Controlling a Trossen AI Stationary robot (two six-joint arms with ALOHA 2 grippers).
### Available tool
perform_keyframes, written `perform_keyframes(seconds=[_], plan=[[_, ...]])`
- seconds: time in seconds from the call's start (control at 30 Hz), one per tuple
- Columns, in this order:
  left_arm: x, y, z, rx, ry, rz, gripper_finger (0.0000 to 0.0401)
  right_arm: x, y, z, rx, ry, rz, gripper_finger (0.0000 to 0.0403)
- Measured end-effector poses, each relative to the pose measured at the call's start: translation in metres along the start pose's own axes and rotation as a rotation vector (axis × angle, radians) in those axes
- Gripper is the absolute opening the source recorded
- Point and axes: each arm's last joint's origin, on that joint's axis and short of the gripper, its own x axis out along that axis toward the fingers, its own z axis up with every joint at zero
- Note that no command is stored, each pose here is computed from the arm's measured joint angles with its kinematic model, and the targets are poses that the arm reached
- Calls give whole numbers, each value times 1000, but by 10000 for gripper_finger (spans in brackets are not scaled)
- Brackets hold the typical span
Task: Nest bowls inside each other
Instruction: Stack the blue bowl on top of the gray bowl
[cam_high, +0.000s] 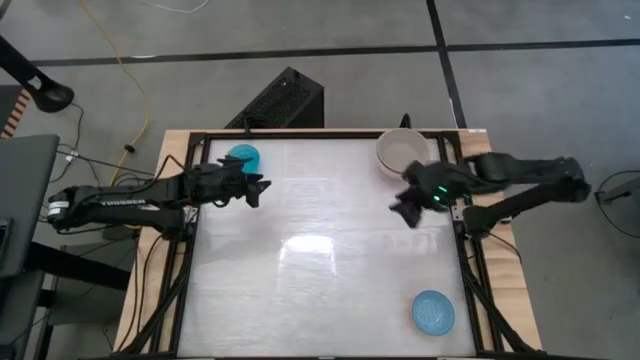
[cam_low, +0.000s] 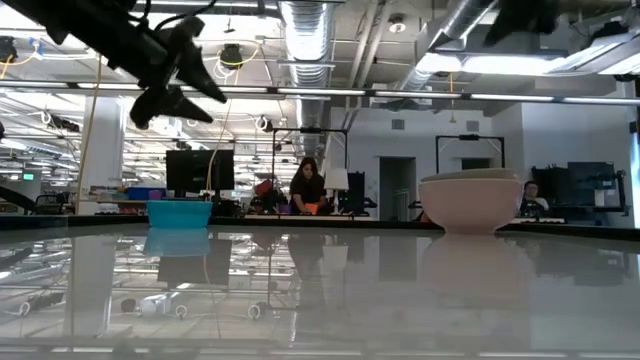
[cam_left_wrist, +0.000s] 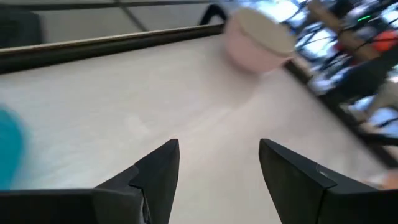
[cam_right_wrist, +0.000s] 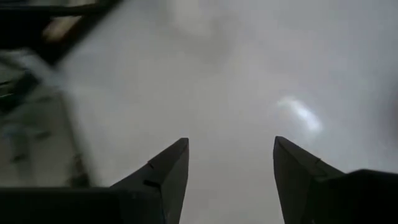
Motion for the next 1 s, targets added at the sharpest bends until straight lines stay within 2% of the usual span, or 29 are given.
perform_keyframes(seconds=[0.17, 0.33, 0.5, 0.67, 0.87, 1.0], plan=[[3, 13, 5, 49, -14, 102, 210, -23, 25, -35, 12, 108, 184, 194], [6, 30, 12, 30, -14, 172, 210, -25, 51, -70, -52, 264, 253, 193], [15, 44, 14, -10, 46, 179, 210, -16, 76, -110, -120, 398, 230, 193], [24, 53, 13, -15, 93, 204, 210, -3, 97, -154, -164, 498, 156, 193], [33, 67, 15, -11, 99, 274, 210, 11, 121, -206, -153, 492, 133, 193], [39, 78, 14, -11, 123, 326, 210, 22, 127, -236, -148, 520, 82, 193]])
